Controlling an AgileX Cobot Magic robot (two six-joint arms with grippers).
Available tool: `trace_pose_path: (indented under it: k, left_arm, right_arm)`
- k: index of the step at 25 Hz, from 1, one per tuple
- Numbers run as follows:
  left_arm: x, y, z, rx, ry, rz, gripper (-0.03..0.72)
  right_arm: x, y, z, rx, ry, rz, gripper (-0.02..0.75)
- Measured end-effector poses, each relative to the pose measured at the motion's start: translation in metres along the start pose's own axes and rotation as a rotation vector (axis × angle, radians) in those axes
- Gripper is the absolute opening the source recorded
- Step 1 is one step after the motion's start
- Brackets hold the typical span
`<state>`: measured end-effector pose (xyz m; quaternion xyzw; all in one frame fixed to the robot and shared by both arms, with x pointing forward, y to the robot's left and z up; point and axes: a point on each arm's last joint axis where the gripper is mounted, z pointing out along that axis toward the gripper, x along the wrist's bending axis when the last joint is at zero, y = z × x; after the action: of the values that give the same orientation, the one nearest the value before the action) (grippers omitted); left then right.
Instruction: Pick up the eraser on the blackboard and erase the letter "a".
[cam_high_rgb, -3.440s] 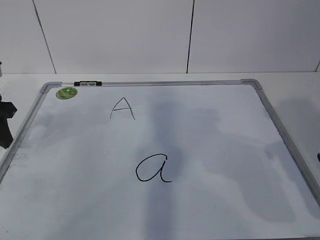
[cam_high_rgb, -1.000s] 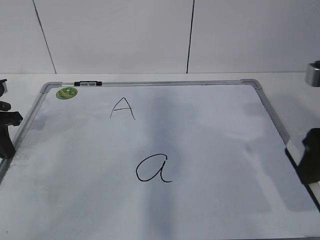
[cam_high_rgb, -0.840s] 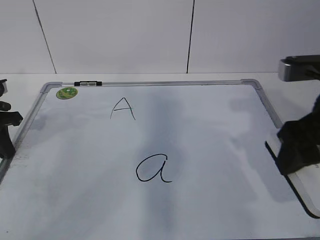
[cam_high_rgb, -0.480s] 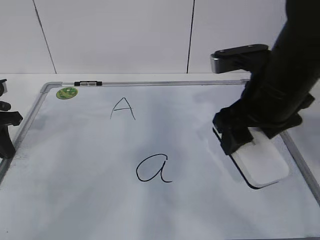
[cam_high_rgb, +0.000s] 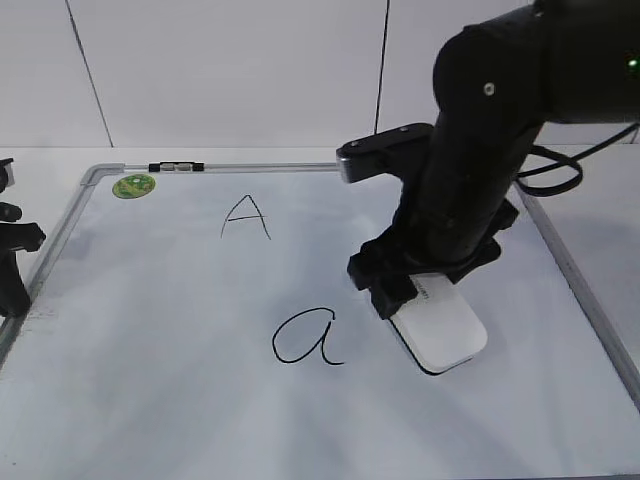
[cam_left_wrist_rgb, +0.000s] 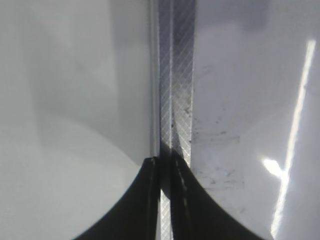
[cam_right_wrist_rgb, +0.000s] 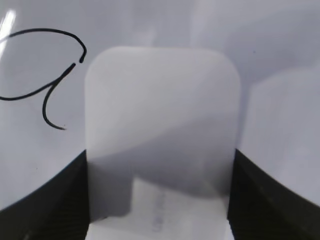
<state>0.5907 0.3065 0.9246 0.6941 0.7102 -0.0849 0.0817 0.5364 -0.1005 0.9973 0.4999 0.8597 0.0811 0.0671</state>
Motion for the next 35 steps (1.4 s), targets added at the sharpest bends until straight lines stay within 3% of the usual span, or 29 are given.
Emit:
trace_pose_path:
  k: [7,15,24,32,35]
  left_arm:
    - [0.000,0.000,0.000,0.001,0.000,0.000,0.018]
    - [0.000,0.000,0.000,0.001,0.000,0.000,0.018]
    - [0.000,0.000,0.000,0.001,0.000,0.000,0.018]
    - [0.000,0.000,0.000,0.001,0.000,0.000,0.018]
    - [0.000,0.000,0.000,0.002,0.000,0.000,0.018]
  right_arm:
    - [0.025,0.019,0.027,-0.004,-0.010,-0.081,0.538]
    - [0.033,0.040,0.056,0.049,-0.009,-0.107,0.538]
    - [0.050,0.049,0.057,0.079,0.133,-0.160,0.538]
    - [0.105,0.034,0.053,0.099,0.126,-0.336,0.538]
    - [0.113,0.032,0.052,0.095,0.110,-0.372,0.538]
